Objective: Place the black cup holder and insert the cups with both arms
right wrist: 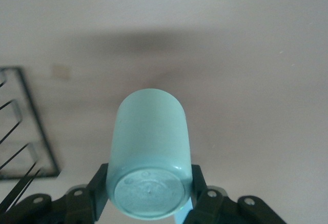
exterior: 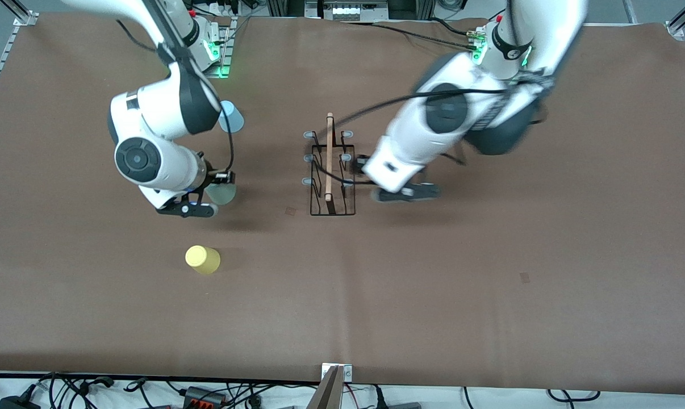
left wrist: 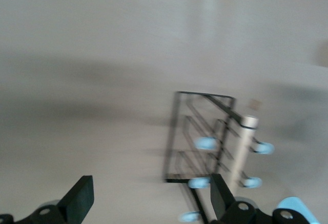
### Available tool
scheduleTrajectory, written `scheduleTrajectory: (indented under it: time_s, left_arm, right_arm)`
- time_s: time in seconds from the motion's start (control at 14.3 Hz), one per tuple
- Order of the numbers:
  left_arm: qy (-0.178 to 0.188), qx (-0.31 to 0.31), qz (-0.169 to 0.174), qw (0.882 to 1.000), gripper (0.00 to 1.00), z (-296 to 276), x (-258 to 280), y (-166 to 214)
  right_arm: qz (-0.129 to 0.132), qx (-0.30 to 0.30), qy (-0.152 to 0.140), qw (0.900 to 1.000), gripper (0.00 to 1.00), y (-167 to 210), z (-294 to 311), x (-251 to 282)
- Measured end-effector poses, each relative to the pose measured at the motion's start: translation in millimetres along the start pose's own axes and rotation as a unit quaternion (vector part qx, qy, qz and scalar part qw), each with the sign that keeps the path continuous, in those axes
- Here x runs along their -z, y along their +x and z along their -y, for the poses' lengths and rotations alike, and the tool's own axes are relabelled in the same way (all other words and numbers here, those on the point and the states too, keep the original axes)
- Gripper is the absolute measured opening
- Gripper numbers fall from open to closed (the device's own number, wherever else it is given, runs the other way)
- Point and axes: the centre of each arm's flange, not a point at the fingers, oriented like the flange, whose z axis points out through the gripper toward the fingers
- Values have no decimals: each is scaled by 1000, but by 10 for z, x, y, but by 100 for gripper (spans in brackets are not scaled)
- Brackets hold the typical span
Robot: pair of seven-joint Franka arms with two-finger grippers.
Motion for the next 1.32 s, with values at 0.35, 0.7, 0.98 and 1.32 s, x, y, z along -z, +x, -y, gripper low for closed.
scheduleTrajectory:
  time_s: [0.35, 0.7, 0.98, 1.32]
  left_arm:
    - [74, -11, 10, 997, 100, 943, 482, 248]
    - [97, -56, -9, 994, 100, 2094, 1251, 359]
    - [110, -60, -23, 992, 100, 2878, 1601, 237]
    - [112, -68, -54, 990, 100, 2891, 1402, 160]
  right_arm:
    - [12, 51, -1, 999, 66, -704, 1079, 128]
    - [42, 77, 14, 996, 66, -1040, 1559, -35]
    - [53, 90, 9, 995, 66, -1082, 1730, -236]
    - [60, 100, 3, 993, 66, -1153, 1840, -334]
